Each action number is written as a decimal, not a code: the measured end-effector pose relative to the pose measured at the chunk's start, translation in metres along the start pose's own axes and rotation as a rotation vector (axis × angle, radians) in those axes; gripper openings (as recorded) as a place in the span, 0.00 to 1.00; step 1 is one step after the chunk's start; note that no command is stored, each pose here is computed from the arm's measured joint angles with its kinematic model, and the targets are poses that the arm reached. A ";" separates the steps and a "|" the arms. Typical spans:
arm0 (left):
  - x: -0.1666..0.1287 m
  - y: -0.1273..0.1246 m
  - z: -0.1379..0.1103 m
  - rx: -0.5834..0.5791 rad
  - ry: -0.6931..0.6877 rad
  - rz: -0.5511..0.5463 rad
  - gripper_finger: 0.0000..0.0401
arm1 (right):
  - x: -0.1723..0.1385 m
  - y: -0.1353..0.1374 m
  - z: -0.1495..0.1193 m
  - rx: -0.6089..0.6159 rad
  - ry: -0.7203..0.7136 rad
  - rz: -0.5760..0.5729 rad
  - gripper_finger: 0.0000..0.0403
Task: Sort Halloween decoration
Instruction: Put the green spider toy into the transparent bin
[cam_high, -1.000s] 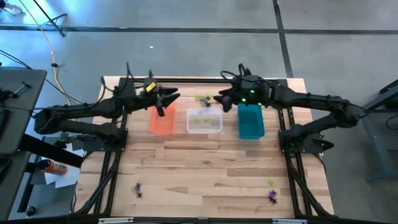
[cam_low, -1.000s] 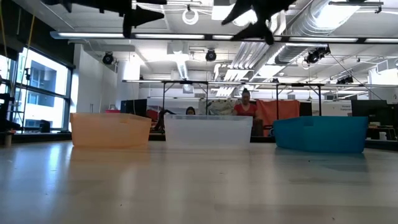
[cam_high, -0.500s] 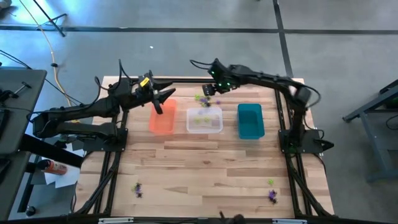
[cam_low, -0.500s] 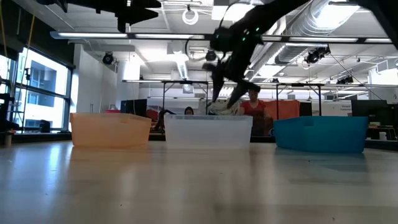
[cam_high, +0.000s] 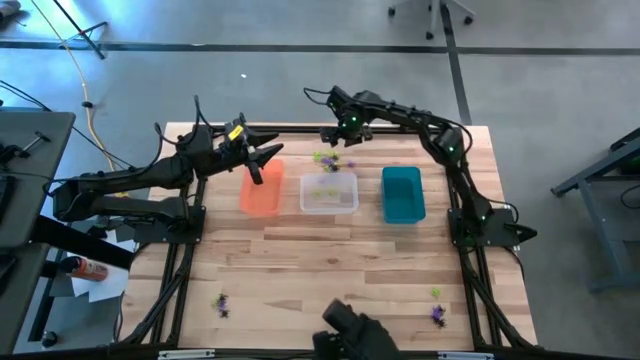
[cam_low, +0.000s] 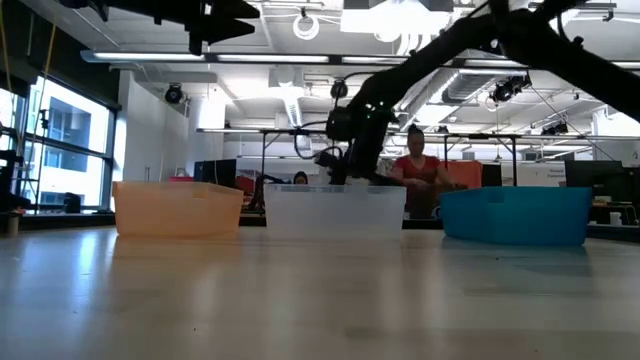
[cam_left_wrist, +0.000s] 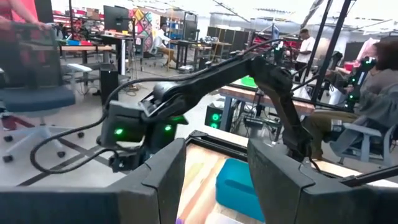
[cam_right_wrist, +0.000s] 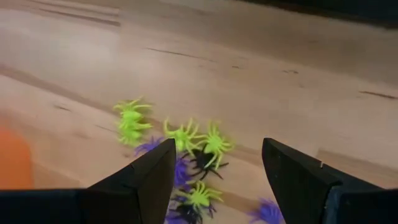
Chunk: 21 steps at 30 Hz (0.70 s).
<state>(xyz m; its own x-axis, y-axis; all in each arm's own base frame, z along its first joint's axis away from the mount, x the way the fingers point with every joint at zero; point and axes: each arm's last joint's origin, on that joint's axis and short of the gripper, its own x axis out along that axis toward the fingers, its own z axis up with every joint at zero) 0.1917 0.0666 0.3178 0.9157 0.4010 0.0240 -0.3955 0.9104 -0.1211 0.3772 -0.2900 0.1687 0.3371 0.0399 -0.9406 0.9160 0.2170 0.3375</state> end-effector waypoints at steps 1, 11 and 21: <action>0.000 0.000 0.000 0.000 0.001 0.001 0.39 | 0.004 -0.001 0.001 0.010 0.015 -0.002 0.59; 0.000 0.000 -0.001 0.001 0.009 0.005 0.39 | 0.017 -0.007 0.002 0.035 0.034 -0.022 0.58; 0.000 0.000 -0.001 0.001 0.011 0.004 0.39 | 0.023 -0.007 0.000 0.005 0.038 -0.042 0.22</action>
<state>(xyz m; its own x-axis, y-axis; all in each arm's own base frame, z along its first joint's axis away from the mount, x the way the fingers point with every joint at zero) 0.1917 0.0667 0.3167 0.9147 0.4039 0.0128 -0.3996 0.9088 -0.1202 0.3789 -0.2906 0.1449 0.2898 0.0675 -0.9547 0.9303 0.2146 0.2975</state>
